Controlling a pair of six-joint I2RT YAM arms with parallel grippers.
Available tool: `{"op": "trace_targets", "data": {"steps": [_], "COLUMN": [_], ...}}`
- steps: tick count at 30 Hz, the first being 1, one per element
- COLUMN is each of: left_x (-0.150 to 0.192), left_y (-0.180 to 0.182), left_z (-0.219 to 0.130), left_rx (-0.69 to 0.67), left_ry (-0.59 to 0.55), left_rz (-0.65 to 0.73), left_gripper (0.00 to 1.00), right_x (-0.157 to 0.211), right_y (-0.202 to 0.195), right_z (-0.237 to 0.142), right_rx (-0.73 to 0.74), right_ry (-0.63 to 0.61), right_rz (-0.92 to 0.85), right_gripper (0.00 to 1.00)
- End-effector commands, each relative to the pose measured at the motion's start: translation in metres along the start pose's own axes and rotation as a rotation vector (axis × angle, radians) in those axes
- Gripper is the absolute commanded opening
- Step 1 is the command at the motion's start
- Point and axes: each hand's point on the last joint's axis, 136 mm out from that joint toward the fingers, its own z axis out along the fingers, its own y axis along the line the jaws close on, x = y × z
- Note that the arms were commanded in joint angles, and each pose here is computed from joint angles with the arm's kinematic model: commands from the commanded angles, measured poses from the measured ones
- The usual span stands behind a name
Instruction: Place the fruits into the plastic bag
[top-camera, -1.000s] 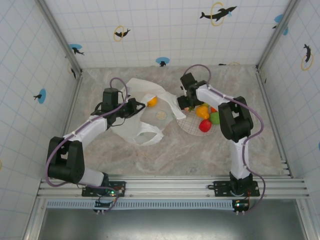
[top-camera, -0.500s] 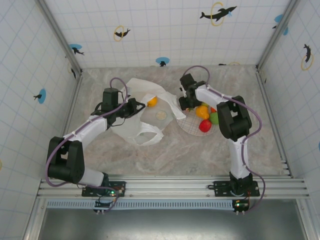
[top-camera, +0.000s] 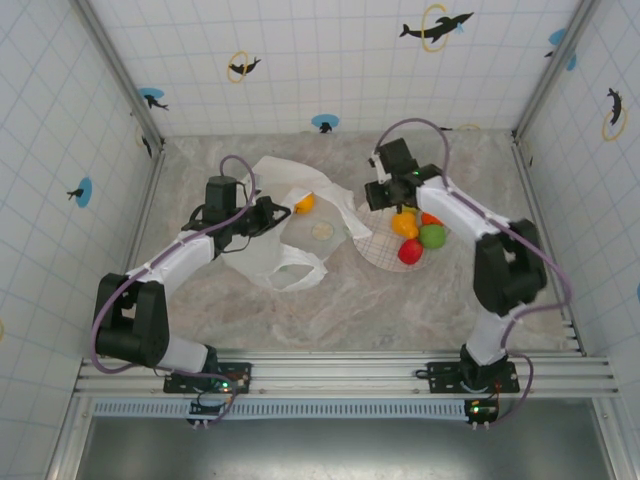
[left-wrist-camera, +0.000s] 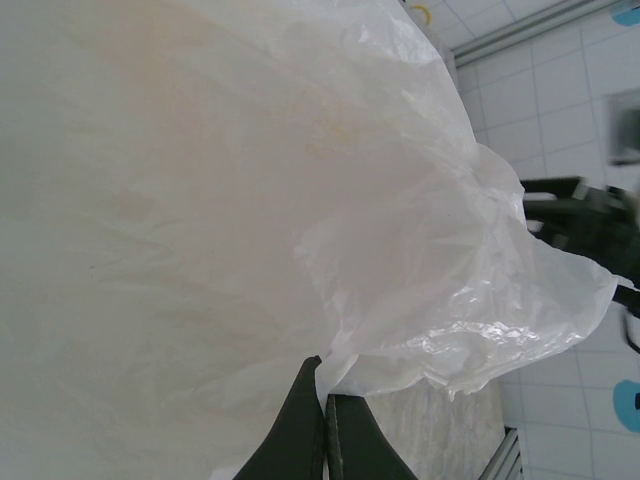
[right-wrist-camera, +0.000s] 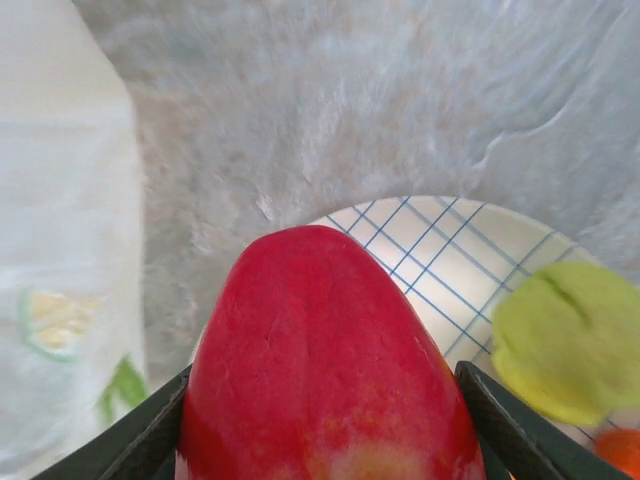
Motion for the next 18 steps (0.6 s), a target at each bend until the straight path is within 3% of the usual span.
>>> {"op": "trace_targets", "data": {"steps": [1,5,8,13,18], "left_x": [-0.009,-0.008,-0.009,-0.009,-0.009], "left_y": [-0.006,-0.005,-0.005,-0.006,-0.007], "left_z": [-0.003,-0.002,-0.003,-0.003,-0.003], "left_rx": [0.006,0.008,0.007,0.008,0.010], "left_ry": [-0.017,-0.014,-0.016,-0.018,-0.018], "left_rz": [0.010,0.007,0.008,0.008,0.009], "left_gripper": [0.00,0.00,0.00,0.00,0.00], "right_x": [-0.024,-0.027,-0.019,0.010,0.032], "right_y": [0.025,0.077,0.122,0.177,0.183], "right_z": [-0.046,-0.083,-0.094,-0.077,-0.040], "right_rx": [-0.070,-0.181,-0.295,-0.399,-0.351], "right_ry": [-0.211,-0.337,-0.366,-0.312,-0.231], "right_rz": [-0.034,-0.167,-0.260,-0.383,-0.420], "right_gripper": [0.62,0.63,0.64,0.64,0.63]}}
